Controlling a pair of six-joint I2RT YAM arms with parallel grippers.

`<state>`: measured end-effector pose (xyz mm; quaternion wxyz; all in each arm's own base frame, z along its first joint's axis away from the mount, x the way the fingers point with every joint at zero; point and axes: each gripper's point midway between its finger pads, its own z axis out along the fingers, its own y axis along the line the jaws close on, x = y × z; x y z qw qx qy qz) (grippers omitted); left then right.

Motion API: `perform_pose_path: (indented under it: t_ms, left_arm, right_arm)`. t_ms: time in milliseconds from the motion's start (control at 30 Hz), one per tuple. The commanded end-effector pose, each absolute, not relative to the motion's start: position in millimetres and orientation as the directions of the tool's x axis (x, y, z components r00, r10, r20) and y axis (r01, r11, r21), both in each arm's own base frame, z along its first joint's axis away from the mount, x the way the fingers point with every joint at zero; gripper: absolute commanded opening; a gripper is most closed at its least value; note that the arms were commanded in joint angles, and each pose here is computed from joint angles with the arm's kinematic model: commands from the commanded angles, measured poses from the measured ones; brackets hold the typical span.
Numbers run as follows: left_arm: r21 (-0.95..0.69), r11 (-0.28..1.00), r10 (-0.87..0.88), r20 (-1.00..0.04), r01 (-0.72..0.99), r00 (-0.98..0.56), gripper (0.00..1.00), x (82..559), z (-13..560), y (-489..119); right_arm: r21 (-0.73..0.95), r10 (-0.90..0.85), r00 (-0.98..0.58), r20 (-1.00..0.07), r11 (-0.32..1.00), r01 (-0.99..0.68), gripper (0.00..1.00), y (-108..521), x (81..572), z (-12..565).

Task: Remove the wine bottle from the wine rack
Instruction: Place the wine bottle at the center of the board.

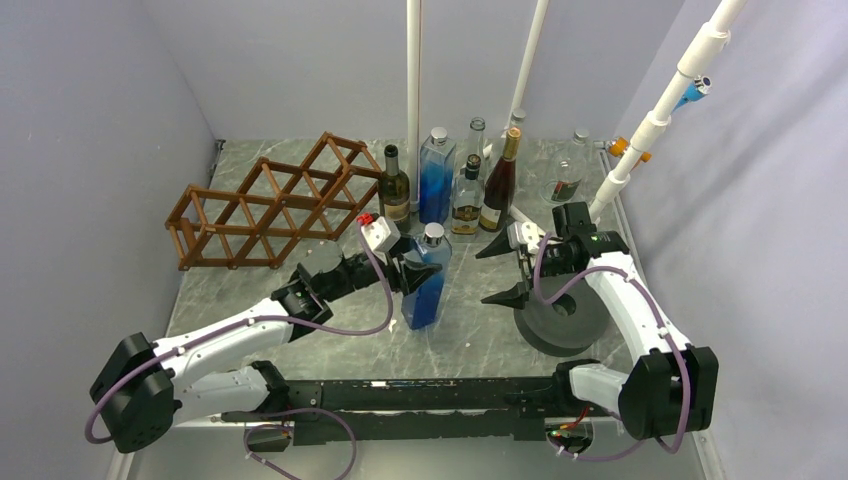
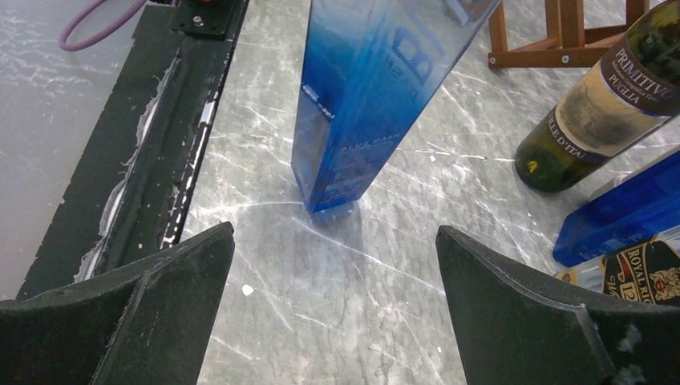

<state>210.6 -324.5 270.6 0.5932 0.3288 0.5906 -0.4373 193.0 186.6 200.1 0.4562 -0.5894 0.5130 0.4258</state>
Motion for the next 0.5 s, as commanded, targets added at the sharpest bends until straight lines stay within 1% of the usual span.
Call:
perform_pose_path:
  t_ms: [0,467]
  left_arm:
    - [-0.011,0.476,-0.373,-0.908,0.879,0.19,0.0,217,392,-305]
    - [-0.015,0.666,-0.396,-0.854,0.746,0.337,0.0,265,407,-287]
  right_arm:
    - [-0.177,-0.201,0.184,-0.962,-0.053,-0.983,1.0,186,198,208]
    - [-0.179,-0.221,0.184,-0.958,-0.042,-0.983,1.0,183,202,200]
